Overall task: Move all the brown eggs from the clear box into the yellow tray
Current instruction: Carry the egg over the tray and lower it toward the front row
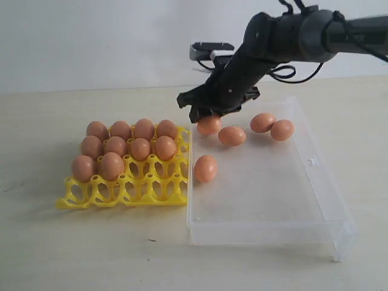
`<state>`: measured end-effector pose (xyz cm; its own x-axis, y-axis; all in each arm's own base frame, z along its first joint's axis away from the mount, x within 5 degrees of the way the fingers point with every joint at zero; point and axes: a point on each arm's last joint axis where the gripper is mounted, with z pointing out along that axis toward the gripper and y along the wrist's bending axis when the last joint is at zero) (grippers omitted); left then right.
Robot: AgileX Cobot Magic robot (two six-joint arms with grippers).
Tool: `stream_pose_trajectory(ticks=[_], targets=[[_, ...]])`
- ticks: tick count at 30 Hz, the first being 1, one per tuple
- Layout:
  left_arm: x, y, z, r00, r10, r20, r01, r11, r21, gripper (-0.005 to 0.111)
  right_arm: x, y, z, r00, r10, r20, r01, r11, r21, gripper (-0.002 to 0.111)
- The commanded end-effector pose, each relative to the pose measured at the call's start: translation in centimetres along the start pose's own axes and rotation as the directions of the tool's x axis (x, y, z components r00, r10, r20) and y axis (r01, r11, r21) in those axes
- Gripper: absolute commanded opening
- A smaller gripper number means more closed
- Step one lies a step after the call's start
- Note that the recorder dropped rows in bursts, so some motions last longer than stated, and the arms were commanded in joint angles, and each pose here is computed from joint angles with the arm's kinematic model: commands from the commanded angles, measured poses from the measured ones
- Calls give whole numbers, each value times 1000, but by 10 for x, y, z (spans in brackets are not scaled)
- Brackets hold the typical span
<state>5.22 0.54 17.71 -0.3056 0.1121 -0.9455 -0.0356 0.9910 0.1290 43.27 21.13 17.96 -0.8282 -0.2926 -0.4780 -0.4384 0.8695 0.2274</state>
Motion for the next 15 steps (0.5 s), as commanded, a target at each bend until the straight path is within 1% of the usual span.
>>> stream_pose_trajectory(ticks=[1,5,8,12,15], targets=[[-2,0,0,1000,-6,13,6,1000,6,0,-17,18,-40,991,-52,119,54,998,-11,0],[-2,0,0,1000,-6,13,6,1000,6,0,-18,43,-56,973,-95,210,104,994,-28,0],[-2,0,0,1000,-6,13,6,1000,6,0,-13,70,-60,937,-146,318,167,985,-42,0],[-2,0,0,1000,-6,13,6,1000,6,0,5,99,-47,885,-183,428,214,977,-24,0],[-2,0,0,1000,-6,13,6,1000,6,0,19,116,-36,858,-212,468,236,972,7,0]])
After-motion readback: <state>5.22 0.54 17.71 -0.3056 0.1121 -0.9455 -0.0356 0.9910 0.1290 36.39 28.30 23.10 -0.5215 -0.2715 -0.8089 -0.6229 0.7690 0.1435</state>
